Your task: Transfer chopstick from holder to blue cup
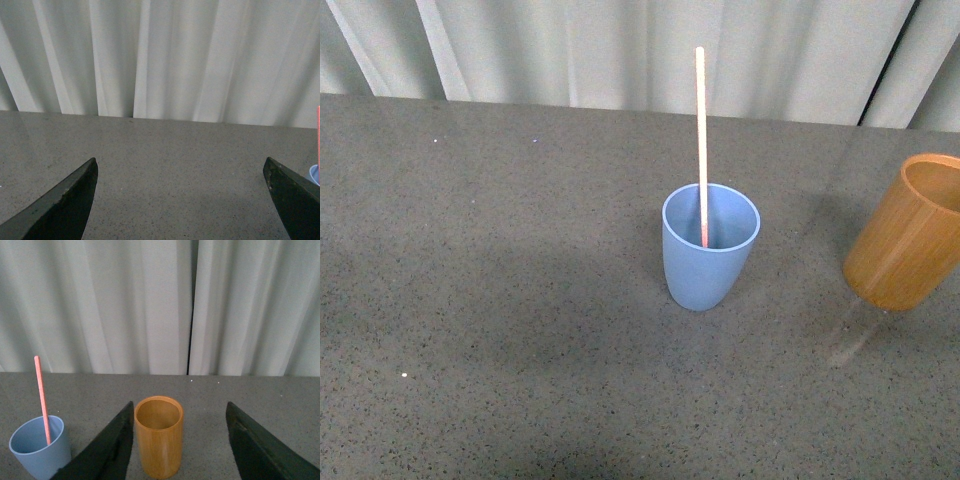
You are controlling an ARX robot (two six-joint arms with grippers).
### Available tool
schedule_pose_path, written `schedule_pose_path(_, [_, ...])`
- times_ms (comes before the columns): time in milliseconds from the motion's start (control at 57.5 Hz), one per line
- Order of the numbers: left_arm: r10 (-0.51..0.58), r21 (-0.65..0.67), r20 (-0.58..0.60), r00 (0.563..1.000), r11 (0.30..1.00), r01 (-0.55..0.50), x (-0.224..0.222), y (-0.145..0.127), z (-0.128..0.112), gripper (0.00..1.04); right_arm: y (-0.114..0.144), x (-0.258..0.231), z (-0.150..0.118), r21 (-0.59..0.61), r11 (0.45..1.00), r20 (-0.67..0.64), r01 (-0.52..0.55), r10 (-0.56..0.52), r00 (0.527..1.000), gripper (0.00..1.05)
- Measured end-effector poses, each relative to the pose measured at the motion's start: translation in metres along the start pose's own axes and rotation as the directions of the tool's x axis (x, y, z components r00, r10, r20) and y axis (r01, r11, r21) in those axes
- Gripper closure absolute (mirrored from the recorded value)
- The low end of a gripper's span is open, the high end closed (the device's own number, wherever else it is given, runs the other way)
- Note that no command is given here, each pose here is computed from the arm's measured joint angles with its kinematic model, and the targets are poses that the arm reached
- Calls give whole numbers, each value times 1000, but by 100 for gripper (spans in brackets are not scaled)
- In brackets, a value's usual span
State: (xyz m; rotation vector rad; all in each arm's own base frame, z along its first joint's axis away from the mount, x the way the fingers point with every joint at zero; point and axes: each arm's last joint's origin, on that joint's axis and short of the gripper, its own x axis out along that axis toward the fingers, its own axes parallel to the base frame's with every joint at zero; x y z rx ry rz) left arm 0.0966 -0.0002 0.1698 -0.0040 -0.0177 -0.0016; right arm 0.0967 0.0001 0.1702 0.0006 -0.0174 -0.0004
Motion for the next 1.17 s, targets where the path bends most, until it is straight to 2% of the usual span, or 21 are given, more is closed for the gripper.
schedule_pose_path(209, [0, 0, 0, 1000, 1000, 0, 0, 0, 0, 7, 0, 0, 0, 0, 1000, 0, 0, 0, 1000, 10])
schedule_pose_path(243, [0, 0, 0, 1000, 1000, 0, 0, 0, 0, 7, 0, 0, 0, 1, 1000, 0, 0, 0, 1000, 8])
schedule_pose_path(313, [0, 0, 0, 1000, 1000, 0, 0, 0, 0, 7, 0, 0, 0, 0, 1000, 0, 0, 0, 1000, 11])
schedule_pose_path(1165, [0, 0, 0, 1000, 1000, 0, 0, 0, 0, 7, 0, 0, 0, 0, 1000, 0, 0, 0, 1000, 10])
